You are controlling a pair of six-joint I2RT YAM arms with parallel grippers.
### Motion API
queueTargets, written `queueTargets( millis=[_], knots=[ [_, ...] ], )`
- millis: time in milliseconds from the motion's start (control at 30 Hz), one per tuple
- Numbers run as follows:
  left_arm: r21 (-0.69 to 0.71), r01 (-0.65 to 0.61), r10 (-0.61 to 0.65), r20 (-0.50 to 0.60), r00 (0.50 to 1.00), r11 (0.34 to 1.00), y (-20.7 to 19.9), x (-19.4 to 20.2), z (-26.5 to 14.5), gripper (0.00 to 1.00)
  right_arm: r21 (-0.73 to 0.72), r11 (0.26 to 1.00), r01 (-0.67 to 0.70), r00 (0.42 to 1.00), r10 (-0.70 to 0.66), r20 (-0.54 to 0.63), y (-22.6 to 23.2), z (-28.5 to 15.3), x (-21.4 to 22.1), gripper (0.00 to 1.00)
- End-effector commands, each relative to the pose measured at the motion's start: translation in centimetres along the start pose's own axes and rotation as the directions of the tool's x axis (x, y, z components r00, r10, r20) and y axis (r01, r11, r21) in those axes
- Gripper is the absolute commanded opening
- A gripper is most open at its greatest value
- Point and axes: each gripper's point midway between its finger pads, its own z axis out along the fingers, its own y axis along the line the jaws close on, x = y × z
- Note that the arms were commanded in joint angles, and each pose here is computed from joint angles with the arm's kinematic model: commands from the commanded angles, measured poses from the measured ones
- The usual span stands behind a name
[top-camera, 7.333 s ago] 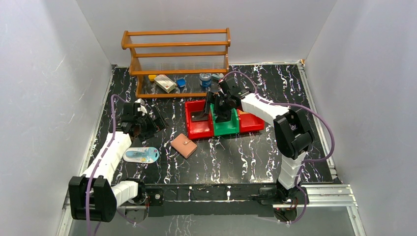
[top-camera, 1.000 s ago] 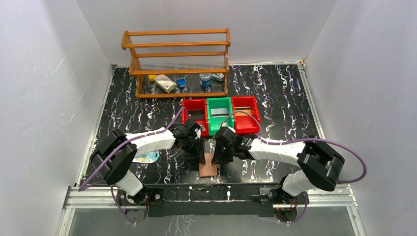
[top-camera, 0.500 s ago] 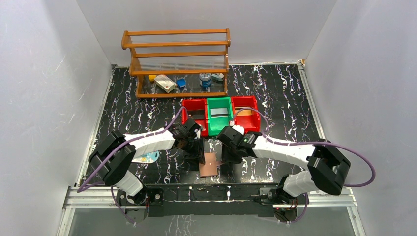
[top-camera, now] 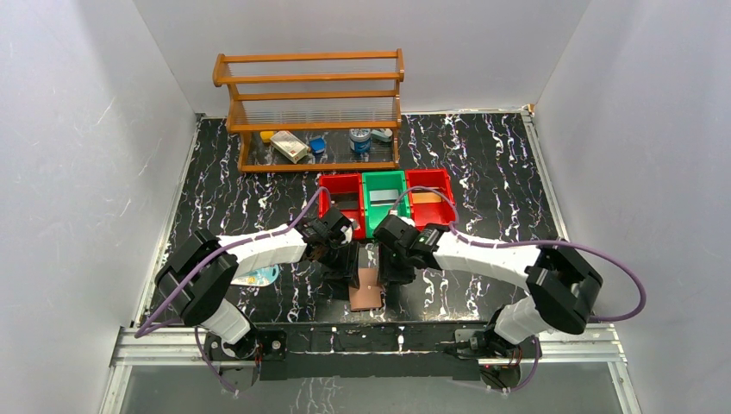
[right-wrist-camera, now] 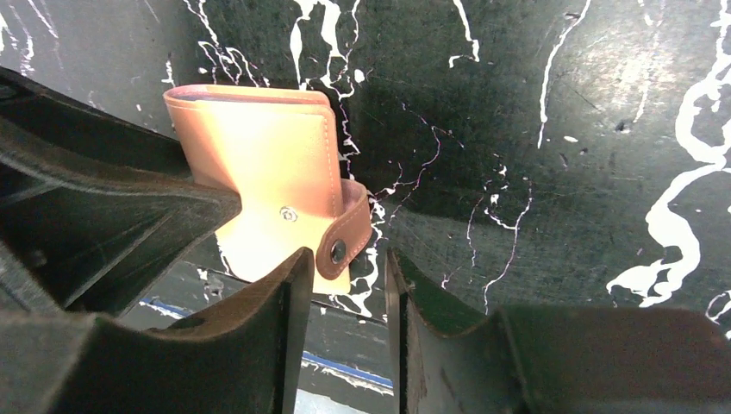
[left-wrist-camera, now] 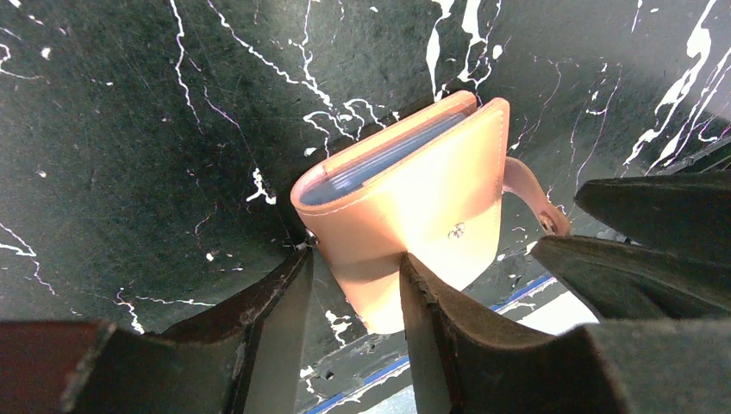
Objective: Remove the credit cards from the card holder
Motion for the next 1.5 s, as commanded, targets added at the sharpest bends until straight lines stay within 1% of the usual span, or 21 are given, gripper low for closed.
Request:
queueTargets(
  millis=[0,133,333,533,700,733,900,933,1000,1067,1167,1333,1467],
  knots=[
    [-0.051,-0.012,0.011,-0.014,1.000,0.999,1.1,0.5,-0.3,0.41,-0.026,1.000,0.012,1.000,-0.013,-0.007,0.9,0.4,-0.3,0.43],
    [-0.052,-0.012,0.011,-0.010,1.000,0.999,1.1,0.5,-0.4,0.41,0.002,1.000,0.017,1.000,-0.017,-0.009,0.0,1.0,0.0,0.38],
    [-0.049,-0.014,0.014,-0.009,1.000,0.999,1.0,0.4,-0.4,0.41,-0.004,1.000,0.018,1.000,-0.018,0.006,-0.3,1.7,0.0,0.28],
    [-0.047,-0.025,0.025,-0.004,1.000,0.999,0.8,0.1,-0.5,0.41,0.006,1.000,0.014,1.000,-0.014,-0.015,-0.6,2.6,0.4,0.25],
    [-0.046,-0.022,0.023,0.021,1.000,0.999,0.8,-0.2,-0.9,0.41,0.012,1.000,0.012,1.000,-0.012,0.028,-0.8,2.0,-0.2,0.16],
    [-0.048,-0.022,0.023,0.030,0.999,0.999,0.8,-0.3,-1.0,0.42,0.008,1.000,0.012,0.999,-0.013,0.035,-0.7,1.8,-0.3,0.12],
    [-0.054,-0.029,0.033,0.073,0.997,0.998,0.7,-0.9,-1.8,0.44,-0.004,1.000,0.014,0.999,-0.014,0.053,-0.5,1.2,-0.7,0.06],
    [-0.064,-0.026,0.032,0.096,0.995,0.998,0.8,-1.3,-2.1,0.47,0.003,1.000,0.005,0.998,-0.005,0.069,-0.7,1.0,-0.9,0.04],
    [-0.083,-0.014,0.026,0.146,0.989,0.996,1.0,-1.9,-2.8,0.53,-0.014,1.000,-0.016,0.993,0.018,0.118,-0.4,0.3,-1.5,0.03],
    [-0.102,-0.002,0.022,0.201,0.979,0.995,1.2,-2.6,-3.8,0.56,-0.067,0.998,-0.021,0.987,0.032,0.159,0.2,-0.6,-2.1,0.03],
    [-0.111,0.010,0.023,0.294,0.956,0.994,1.2,-3.6,-5.7,0.62,-0.153,0.988,0.009,0.981,0.020,0.193,1.8,-1.9,-2.7,0.03],
    [-0.153,0.058,0.013,0.427,0.904,0.987,2.3,-4.8,-8.7,0.68,-0.261,0.964,0.056,0.981,-0.004,0.196,4.3,-3.5,-3.0,0.03],
    [-0.168,0.122,-0.015,0.529,0.849,0.978,3.4,-5.3,-11.1,0.80,-0.328,0.941,0.086,0.982,-0.024,0.188,6.3,-4.3,-3.2,0.04]
  ],
)
